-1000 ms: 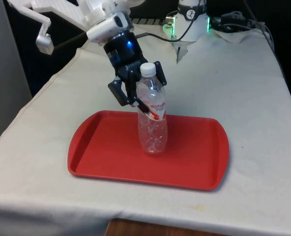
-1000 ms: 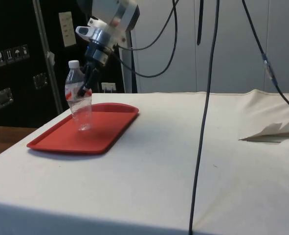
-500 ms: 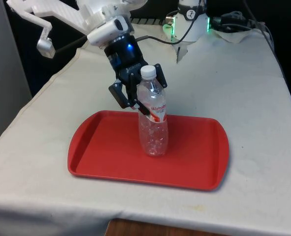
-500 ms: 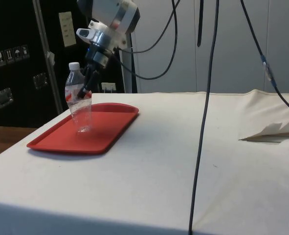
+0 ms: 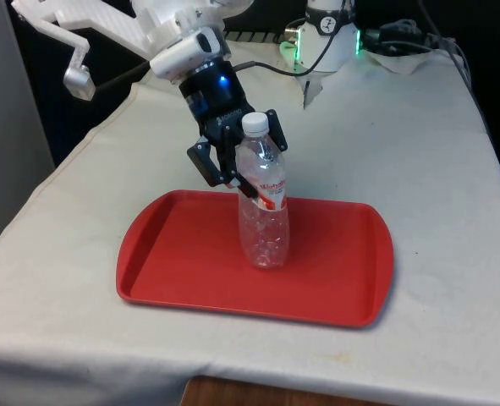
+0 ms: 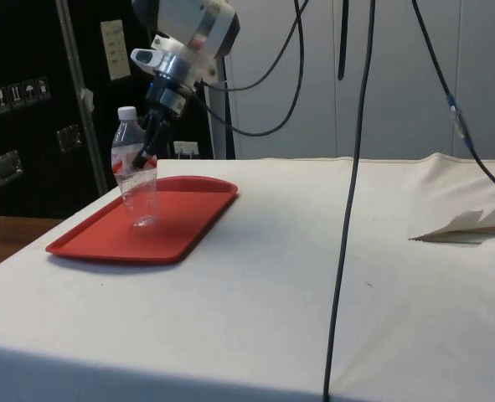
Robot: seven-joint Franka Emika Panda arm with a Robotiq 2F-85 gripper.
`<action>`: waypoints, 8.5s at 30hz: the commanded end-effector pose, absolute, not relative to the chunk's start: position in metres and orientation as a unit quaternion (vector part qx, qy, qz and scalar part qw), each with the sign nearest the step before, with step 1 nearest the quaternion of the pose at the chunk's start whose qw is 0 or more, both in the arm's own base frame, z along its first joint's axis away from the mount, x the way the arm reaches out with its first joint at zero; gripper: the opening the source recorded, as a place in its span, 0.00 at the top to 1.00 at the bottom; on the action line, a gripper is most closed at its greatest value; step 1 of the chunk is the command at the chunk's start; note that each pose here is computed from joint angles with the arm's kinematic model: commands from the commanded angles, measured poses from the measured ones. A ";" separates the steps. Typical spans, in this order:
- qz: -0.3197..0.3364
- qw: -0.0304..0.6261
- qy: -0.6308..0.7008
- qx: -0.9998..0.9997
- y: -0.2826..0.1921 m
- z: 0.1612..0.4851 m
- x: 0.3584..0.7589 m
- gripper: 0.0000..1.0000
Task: Place the bottle upright on the tray.
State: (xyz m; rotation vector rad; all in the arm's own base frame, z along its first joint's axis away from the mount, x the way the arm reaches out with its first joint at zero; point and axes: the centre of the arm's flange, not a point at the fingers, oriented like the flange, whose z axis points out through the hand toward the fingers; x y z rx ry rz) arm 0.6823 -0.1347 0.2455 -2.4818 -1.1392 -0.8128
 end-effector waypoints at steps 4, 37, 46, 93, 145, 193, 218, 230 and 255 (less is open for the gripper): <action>-0.283 0.145 -0.396 -0.862 -0.135 0.246 0.683 0.66; -0.282 0.145 -0.397 -0.862 -0.133 0.246 0.683 0.00; -0.282 0.147 -0.397 -0.861 -0.132 0.245 0.683 0.00; -0.279 0.157 -0.393 -0.862 -0.153 0.245 0.663 0.00; -0.223 0.115 -0.449 -0.858 -0.164 0.272 0.662 0.00; -0.131 0.061 -0.481 -0.865 -0.136 0.305 0.675 0.00; -0.097 0.036 -0.489 -0.866 -0.137 0.344 0.677 0.00; -0.080 0.025 -0.493 -0.866 -0.135 0.365 0.678 0.00; -0.047 0.001 -0.501 -0.864 -0.124 0.406 0.684 0.00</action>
